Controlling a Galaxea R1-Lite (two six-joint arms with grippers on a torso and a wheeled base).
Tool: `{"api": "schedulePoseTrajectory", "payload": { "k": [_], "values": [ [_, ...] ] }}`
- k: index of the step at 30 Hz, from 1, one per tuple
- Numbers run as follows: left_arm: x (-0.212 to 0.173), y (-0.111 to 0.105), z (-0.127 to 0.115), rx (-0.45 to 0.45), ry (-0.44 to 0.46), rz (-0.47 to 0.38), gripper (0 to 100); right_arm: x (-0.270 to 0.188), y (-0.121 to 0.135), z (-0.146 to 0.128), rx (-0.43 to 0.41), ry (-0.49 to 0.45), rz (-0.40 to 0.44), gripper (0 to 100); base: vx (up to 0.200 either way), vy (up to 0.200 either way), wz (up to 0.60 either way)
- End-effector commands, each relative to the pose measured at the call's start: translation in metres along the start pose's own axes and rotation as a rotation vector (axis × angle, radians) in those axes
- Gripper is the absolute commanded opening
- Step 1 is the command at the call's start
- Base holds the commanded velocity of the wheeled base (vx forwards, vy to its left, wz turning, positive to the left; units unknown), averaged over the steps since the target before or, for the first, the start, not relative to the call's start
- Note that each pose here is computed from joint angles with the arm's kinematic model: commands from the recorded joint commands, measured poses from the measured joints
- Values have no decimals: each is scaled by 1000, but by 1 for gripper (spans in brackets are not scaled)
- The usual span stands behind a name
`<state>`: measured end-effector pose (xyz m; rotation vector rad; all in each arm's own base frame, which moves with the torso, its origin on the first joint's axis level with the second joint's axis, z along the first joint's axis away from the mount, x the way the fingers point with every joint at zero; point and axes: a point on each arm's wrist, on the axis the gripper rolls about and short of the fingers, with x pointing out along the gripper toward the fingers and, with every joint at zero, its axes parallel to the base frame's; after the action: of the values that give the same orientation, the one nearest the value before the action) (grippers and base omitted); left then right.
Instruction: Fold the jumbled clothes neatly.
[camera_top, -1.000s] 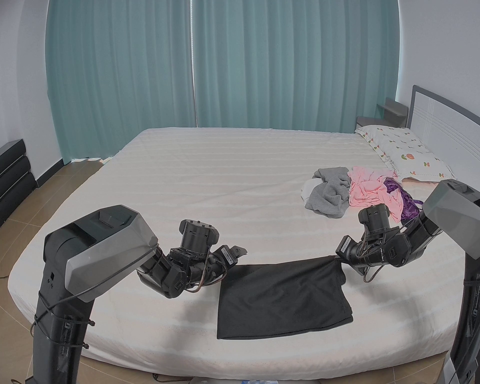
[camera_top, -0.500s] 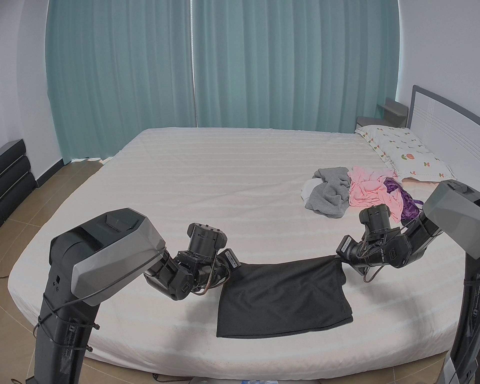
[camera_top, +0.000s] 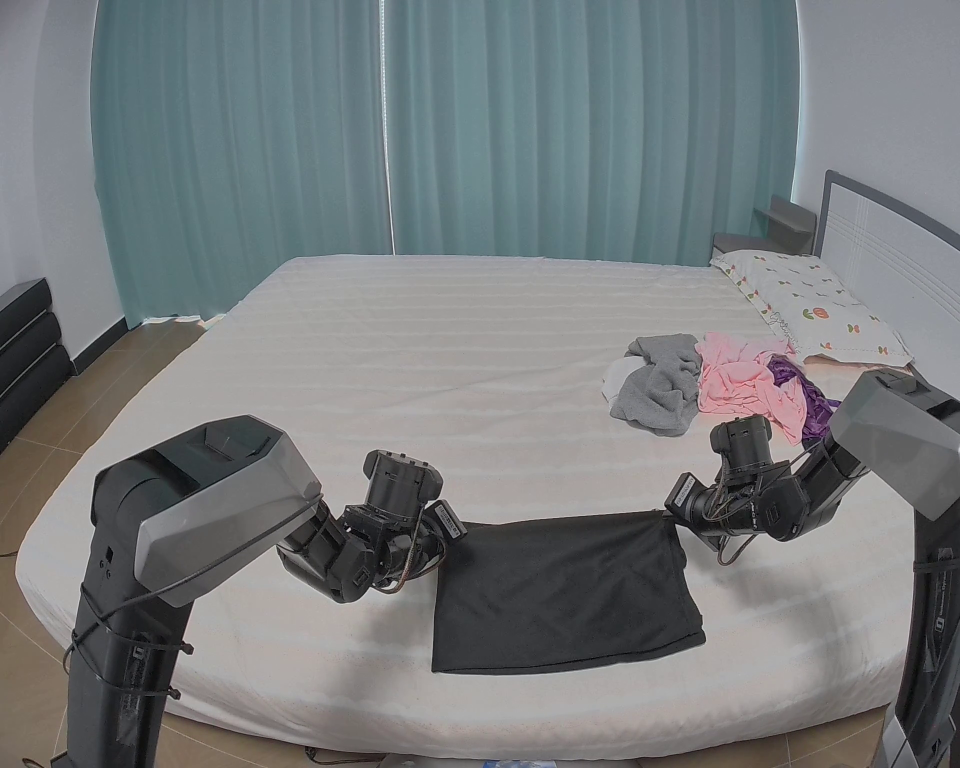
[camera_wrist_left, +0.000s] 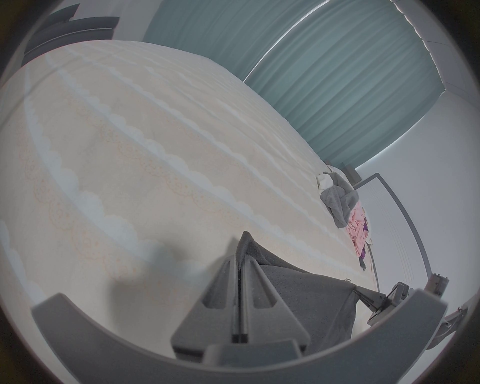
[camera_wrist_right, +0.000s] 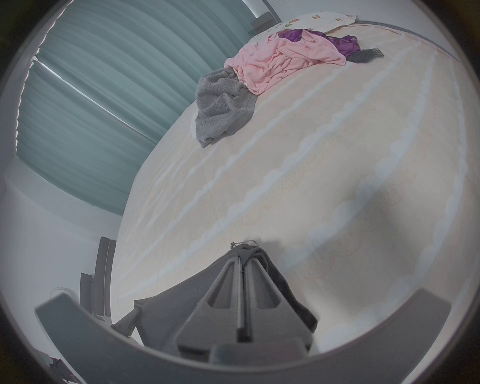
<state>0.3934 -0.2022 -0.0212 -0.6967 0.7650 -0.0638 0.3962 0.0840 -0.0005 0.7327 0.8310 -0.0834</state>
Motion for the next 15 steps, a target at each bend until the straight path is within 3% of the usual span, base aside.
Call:
{"api": "schedulePoseTrajectory", "payload": {
  "k": [1,12,13,15],
  "values": [
    [-2,2,2,-4,-2,6,0,13,-5,-4,1,12,-13,0,0,0,0],
    [-7,2,4,-9,-3,6,0,15,-3,-6,-8,1,0,0,0,0,0],
    [-7,2,4,-9,-3,6,0,15,-3,-6,-8,1,0,100,0,0,0],
    [-9,4,1,-12,14,9,0,13,-2,-5,-5,-2,3,100,0,0,0]
  ]
}}
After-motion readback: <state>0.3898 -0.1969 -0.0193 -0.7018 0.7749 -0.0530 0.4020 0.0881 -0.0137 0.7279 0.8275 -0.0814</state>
